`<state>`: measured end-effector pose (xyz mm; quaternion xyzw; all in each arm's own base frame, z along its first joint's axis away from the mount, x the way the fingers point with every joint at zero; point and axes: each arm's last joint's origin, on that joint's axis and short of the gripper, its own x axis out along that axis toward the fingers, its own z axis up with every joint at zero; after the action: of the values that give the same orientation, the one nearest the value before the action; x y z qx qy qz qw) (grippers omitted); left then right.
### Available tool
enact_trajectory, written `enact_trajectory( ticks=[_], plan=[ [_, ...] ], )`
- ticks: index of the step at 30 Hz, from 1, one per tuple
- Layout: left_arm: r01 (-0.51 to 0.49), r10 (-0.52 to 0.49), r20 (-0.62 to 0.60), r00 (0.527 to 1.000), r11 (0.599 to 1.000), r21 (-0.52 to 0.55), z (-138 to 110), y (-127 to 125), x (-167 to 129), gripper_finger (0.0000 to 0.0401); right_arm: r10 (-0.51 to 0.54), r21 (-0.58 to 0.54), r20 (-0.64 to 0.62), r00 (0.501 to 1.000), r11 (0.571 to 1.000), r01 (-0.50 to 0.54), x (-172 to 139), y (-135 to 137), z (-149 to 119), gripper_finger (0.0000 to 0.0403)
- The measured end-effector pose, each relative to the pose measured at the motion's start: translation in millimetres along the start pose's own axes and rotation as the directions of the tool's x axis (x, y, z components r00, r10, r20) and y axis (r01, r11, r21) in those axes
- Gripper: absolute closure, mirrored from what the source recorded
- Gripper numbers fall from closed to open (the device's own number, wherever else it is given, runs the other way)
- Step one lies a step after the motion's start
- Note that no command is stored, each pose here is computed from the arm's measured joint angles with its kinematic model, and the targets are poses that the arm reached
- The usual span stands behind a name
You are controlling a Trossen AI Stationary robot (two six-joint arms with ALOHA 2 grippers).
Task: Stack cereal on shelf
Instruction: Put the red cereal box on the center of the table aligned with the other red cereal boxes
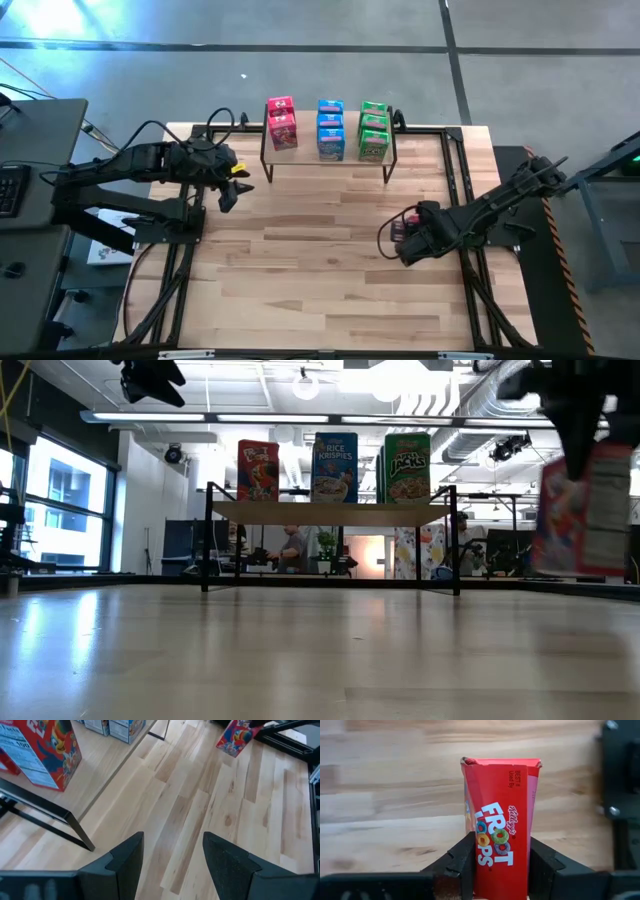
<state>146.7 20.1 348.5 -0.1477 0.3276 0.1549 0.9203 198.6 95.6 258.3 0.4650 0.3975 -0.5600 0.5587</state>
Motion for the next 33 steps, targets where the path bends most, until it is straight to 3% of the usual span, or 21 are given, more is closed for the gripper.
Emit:
enact_trajectory(
  ticks=[9, 18, 33],
  plan=[
    [0.011, -0.011, -0.01, 1.0, 1.0, -0.025, 0, -1, 2, 0.0205, 0.214, -0.144, 0.05, 0.976, 0.968, -0.205, -33, 18, 5, 0.0281],
    [0.042, -0.036, 0.069, 0.997, 0.995, -0.089, 8, -3, 1, 0.0205, 0.32, -0.239, 0.065, 0.945, 0.925, -0.296, -48, 33, 15, 0.0281],
    [0.1, -0.093, 0.081, 0.992, 0.992, -0.082, 10, -5, 1, 0.0205, 0.326, -0.303, 0.077, 0.942, 0.908, -0.29, -46, 38, 20, 0.0281]
  ],
)
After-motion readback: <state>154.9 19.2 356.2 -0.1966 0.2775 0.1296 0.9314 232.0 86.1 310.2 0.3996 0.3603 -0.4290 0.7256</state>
